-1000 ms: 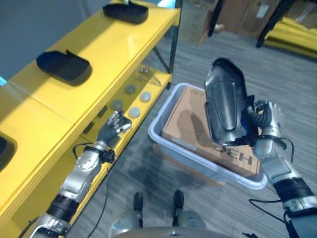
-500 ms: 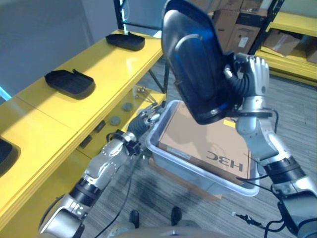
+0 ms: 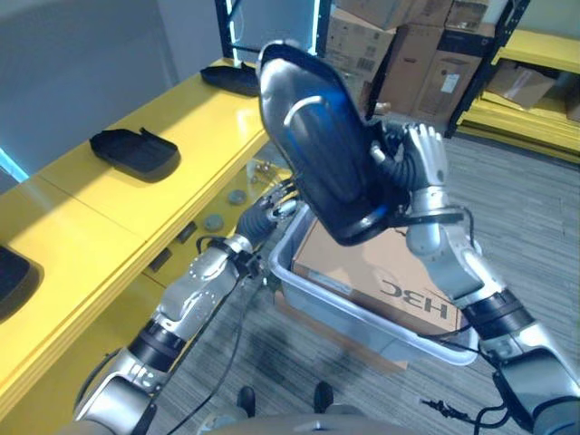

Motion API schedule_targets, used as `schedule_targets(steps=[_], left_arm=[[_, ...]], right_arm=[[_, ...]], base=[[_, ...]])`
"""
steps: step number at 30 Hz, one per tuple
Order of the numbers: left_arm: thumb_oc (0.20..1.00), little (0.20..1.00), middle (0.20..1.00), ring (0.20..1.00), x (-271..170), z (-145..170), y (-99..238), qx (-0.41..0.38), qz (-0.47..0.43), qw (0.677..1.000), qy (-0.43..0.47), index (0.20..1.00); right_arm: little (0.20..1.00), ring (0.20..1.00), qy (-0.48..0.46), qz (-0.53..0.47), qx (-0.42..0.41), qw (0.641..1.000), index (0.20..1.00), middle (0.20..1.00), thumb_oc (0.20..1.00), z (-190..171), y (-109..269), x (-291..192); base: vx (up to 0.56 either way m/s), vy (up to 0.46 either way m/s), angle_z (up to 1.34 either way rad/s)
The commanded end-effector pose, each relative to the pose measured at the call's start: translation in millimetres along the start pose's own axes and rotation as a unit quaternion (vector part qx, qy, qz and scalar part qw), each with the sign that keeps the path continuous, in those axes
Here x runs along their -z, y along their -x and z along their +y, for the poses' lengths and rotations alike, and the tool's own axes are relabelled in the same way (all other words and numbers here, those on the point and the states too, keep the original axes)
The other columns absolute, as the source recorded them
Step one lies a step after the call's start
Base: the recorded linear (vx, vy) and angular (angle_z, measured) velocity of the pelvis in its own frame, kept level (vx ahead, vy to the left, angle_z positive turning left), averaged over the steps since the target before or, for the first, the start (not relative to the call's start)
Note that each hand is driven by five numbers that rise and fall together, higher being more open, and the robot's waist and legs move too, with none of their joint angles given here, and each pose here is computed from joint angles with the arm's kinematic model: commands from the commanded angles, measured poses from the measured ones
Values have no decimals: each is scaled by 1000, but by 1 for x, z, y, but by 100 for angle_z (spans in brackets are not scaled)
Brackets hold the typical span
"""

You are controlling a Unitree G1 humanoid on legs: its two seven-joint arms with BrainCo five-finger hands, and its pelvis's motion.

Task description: Move parts from the plastic box to the shelf.

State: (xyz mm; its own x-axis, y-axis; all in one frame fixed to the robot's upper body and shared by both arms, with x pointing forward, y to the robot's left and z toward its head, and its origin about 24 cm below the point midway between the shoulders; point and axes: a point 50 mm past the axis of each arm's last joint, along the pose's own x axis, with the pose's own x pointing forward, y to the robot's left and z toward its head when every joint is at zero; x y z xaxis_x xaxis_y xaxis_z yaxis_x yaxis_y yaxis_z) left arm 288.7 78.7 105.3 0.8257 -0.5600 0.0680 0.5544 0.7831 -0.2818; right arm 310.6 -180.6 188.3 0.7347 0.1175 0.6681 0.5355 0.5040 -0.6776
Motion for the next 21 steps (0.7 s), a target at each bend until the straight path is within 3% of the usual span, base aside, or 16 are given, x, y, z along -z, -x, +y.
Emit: schedule_targets(steps=[1,21], left_arm=[[1000,1000,1000,1000,-30,-15,-13,28,-73,996,-44,1000],[1000,1000,1000,1000,-44,-19,-14,9,-116,993,-33,1000]], right_arm=[[200,200,-26,-58,51,997,200,200,200,-13,-36,-26],[200,200,-196,-63,-27,978,200,200,200,23,-18,-59]], base=[[0,0,0],[-10,3,0]])
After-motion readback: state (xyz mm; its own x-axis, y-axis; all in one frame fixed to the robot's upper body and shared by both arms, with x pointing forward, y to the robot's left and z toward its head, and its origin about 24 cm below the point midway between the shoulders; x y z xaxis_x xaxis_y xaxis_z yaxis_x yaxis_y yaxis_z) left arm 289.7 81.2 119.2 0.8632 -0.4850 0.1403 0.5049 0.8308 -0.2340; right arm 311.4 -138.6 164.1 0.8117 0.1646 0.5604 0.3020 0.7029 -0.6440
